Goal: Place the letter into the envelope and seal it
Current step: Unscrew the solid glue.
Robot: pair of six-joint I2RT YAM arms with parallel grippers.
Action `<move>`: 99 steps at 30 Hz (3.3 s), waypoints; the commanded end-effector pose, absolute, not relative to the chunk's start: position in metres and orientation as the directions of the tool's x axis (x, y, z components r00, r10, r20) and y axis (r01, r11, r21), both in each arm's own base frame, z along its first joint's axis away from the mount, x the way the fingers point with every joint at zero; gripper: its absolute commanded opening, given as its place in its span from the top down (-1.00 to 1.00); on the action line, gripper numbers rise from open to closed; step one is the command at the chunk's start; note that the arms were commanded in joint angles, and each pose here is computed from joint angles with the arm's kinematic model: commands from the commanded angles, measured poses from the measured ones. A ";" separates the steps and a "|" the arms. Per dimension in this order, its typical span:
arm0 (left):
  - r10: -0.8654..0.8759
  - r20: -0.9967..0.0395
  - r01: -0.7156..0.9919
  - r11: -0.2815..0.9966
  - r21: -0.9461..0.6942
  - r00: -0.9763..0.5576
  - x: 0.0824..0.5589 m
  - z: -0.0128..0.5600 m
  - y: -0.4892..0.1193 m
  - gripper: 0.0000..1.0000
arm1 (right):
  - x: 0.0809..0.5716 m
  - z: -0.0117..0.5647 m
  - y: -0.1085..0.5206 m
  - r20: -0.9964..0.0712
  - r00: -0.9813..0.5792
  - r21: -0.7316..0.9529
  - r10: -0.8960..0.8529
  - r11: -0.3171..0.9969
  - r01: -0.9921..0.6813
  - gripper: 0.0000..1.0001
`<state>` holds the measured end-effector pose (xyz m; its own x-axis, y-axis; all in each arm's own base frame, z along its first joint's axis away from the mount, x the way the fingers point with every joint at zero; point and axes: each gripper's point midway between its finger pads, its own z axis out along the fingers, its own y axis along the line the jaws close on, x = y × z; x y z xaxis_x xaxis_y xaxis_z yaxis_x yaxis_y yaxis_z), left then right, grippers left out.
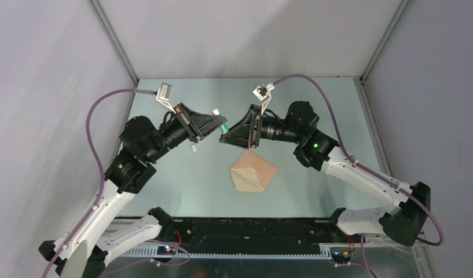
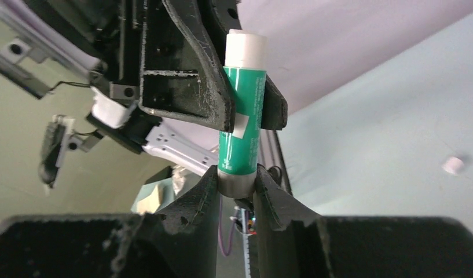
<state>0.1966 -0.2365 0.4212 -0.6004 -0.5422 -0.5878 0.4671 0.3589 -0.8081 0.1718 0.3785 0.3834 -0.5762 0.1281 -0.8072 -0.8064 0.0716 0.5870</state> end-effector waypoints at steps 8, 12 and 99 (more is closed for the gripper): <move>-0.510 -0.627 0.720 0.020 -0.694 -0.589 0.140 0.485 -0.249 1.00 | 0.135 0.439 0.362 -0.756 -0.637 0.587 0.149 -0.278 -0.761 1.00; -0.498 -0.645 0.763 -0.053 -0.644 -0.579 0.127 0.492 -0.250 1.00 | 0.132 0.446 0.359 -0.743 -0.655 0.585 0.140 -0.339 -0.737 1.00; -0.533 -0.669 0.575 0.362 -0.734 -0.518 0.194 0.440 -0.236 1.00 | 0.193 0.384 0.365 -0.965 -0.260 0.167 -0.033 0.685 -0.709 -0.03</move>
